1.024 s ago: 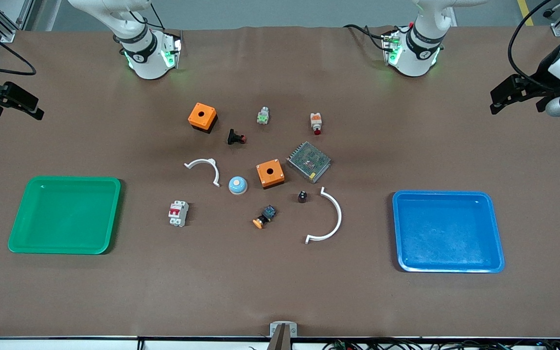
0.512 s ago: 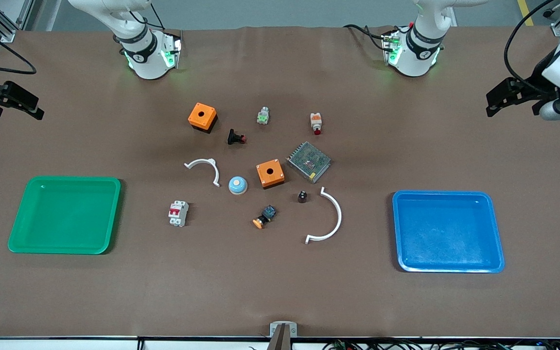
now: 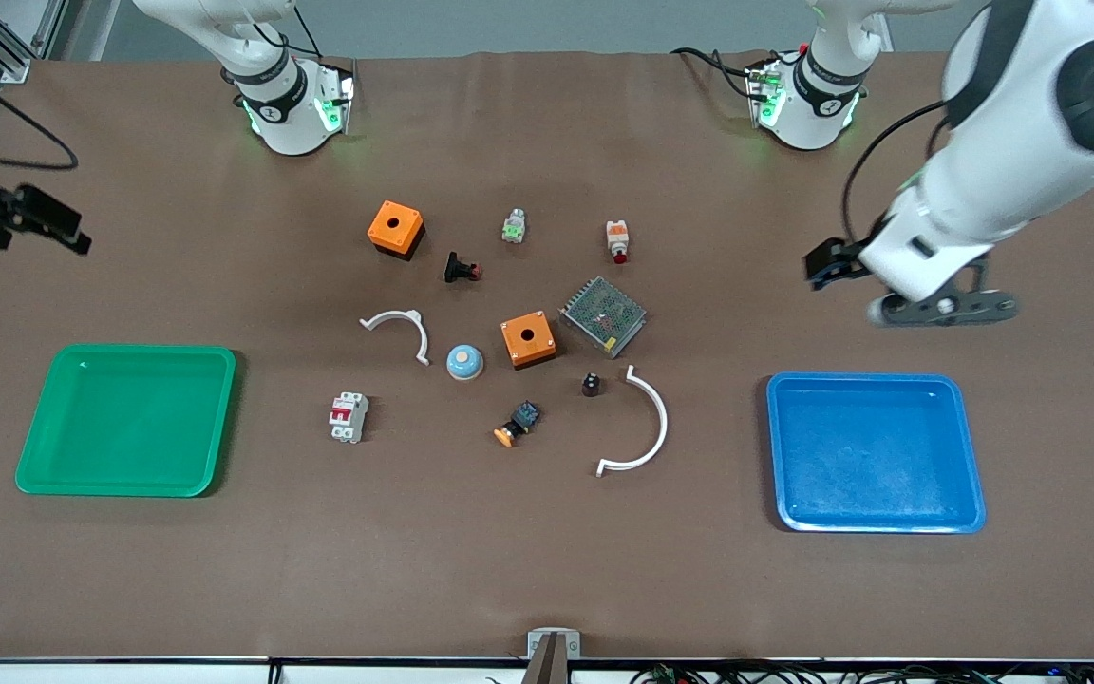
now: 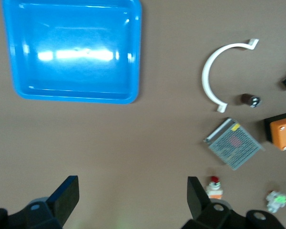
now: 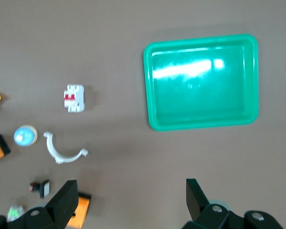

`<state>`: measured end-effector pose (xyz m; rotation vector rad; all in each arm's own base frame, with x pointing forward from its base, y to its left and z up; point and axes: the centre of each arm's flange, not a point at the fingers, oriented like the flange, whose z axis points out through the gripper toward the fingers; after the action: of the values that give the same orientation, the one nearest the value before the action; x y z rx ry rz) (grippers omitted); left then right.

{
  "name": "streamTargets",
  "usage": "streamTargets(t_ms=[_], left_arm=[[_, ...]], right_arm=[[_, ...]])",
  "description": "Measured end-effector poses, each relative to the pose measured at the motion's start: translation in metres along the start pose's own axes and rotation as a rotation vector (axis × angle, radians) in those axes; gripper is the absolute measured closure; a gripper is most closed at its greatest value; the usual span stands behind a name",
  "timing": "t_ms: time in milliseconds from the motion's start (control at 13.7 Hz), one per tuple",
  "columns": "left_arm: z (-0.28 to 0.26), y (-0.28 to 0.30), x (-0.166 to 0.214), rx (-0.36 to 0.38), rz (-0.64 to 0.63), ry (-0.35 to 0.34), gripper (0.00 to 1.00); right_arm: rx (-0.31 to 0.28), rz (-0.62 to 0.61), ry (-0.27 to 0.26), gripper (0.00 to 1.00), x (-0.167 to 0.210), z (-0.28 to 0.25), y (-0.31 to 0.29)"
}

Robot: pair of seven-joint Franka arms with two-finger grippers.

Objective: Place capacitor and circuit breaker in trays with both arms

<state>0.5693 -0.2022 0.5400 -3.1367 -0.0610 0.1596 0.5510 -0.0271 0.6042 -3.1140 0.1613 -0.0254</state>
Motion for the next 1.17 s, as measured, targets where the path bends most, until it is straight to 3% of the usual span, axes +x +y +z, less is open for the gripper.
streamTargets(t_ms=[146,439,659,951,1171], left_arm=[[0.027,0.043,0.000,0.013,-0.042,-0.005,0.00],[0.090,0.127,-0.005,0.029,-0.129,0.012,0.00],[0.145,0.170,-0.003,0.008,-0.179,0.013,0.01],[0.227,0.225,-0.004,-0.007,-0.222,0.084,0.05],[0.279,0.251,-0.004,-0.045,-0.218,0.138,0.16]], right_arm=[[-0.003,-0.015,0.006,0.00,0.028,0.037,0.000],[-0.009,-0.045,-0.078,0.00,0.060,0.111,-0.001],[-0.006,-0.048,-0.075,0.00,0.075,0.149,-0.015],[-0.002,0.034,-0.061,0.00,0.068,0.182,-0.108],[0.021,0.029,-0.053,0.00,0.058,0.230,-0.165]])
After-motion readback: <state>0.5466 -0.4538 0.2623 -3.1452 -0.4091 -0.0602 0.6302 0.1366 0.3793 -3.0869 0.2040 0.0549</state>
